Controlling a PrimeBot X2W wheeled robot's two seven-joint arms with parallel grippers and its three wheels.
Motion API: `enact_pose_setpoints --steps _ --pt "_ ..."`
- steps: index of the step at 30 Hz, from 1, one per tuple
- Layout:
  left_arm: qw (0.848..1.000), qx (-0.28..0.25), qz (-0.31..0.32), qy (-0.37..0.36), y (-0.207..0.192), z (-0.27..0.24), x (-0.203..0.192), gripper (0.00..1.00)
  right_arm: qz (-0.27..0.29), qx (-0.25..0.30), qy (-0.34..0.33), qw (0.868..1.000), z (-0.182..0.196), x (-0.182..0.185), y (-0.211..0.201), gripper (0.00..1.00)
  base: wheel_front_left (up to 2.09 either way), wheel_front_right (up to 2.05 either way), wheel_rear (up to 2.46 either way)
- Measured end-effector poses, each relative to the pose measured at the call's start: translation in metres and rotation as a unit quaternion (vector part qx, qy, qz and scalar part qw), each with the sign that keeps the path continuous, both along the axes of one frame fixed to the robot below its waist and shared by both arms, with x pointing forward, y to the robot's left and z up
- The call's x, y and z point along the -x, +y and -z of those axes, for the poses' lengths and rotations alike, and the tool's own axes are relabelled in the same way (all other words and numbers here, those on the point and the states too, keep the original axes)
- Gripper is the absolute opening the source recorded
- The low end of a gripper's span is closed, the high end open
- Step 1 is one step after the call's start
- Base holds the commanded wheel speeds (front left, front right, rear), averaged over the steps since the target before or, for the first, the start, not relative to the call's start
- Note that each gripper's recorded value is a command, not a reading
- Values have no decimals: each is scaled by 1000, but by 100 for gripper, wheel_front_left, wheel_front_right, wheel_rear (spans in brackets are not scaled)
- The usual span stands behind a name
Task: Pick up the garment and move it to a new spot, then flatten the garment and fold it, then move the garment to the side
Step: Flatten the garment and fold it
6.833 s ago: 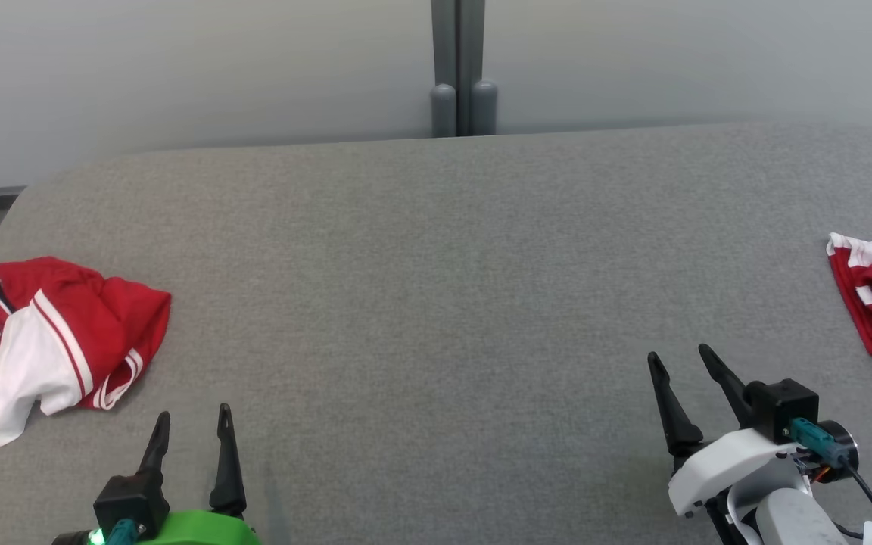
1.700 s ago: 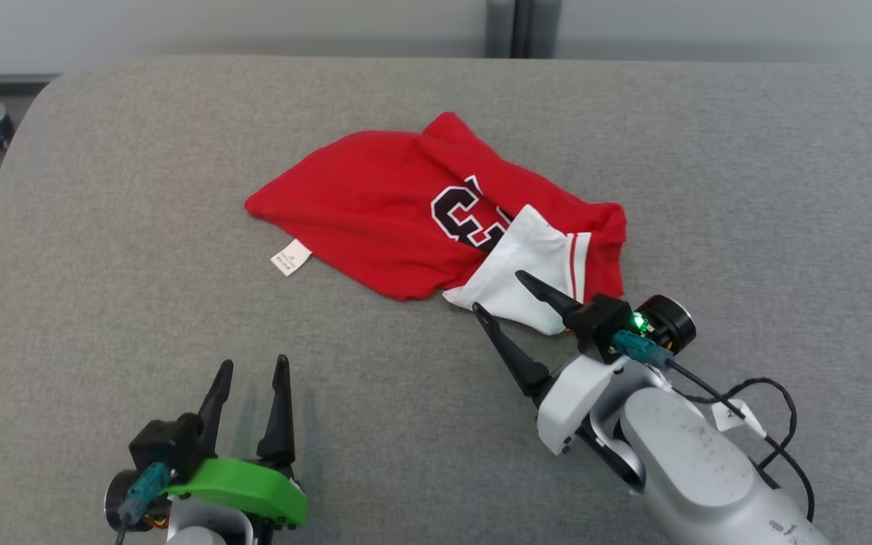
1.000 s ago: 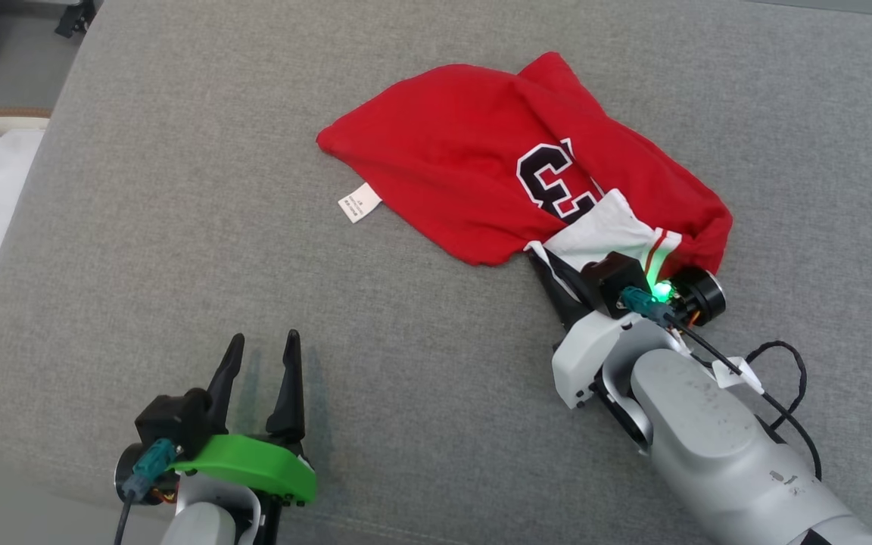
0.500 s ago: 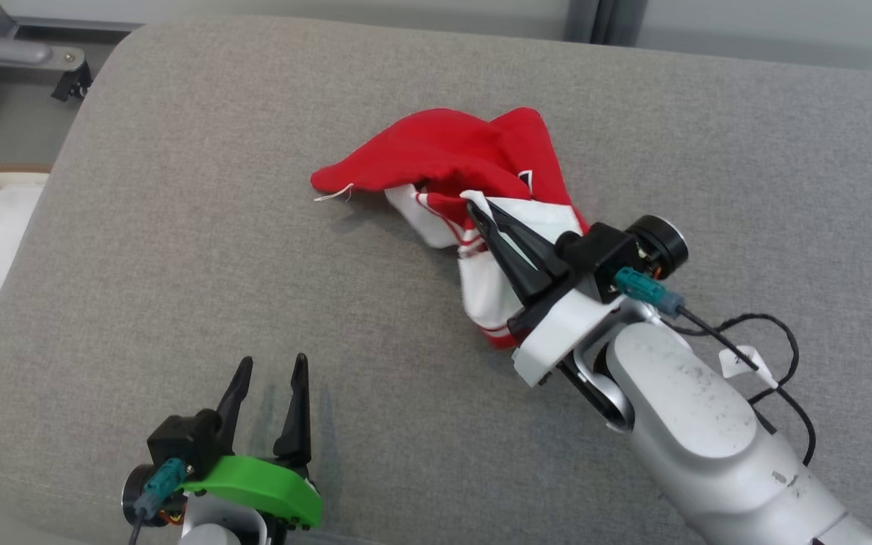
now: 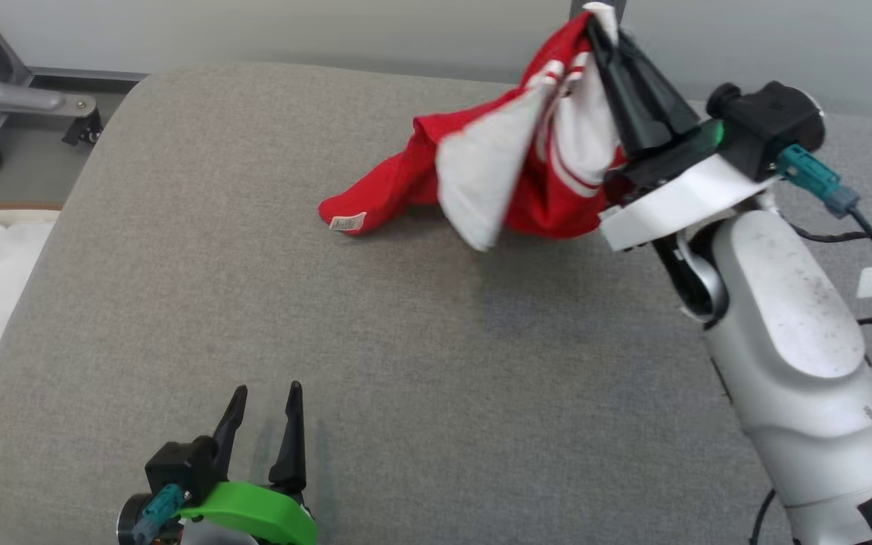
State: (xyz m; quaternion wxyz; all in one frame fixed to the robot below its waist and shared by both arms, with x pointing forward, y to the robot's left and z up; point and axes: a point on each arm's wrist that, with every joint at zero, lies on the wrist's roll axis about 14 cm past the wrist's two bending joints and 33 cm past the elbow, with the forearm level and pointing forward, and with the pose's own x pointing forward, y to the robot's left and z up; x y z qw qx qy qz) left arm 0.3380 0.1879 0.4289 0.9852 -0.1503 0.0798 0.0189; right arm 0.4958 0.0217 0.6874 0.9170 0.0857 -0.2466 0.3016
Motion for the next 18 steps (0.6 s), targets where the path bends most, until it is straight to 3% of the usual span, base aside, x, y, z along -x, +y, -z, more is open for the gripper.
enact_pose_setpoints --steps 2,3,5,6,8,12,15,18 --pt "1000 1 5 -1 -3 0 -1 100 45 23 12 999 16 -12 -31 1 0 0 0" --pt "1000 1 8 0 -5 0 -2 100 65 35 23 997 28 -18 -46 11 0 0 0" --pt "1000 2 15 2 -9 2 -3 100 117 70 62 989 63 -29 -86 47 0 0 0" --pt "1000 2 17 3 -11 2 -4 100 133 83 79 985 76 -31 -99 100 0 0 0" --pt "1000 4 25 6 -16 4 -5 100 181 104 123 970 110 -33 -141 100 0 0 0" --pt "999 5 35 9 -22 7 -8 100 247 115 163 948 140 -27 -196 100 0 0 0" --pt "999 6 41 11 -25 8 -10 100 274 114 188 936 159 -17 -216 100 0 0 0" --pt "999 6 46 12 -28 9 -11 100 275 108 207 933 173 -8 -214 100 0 0 0"
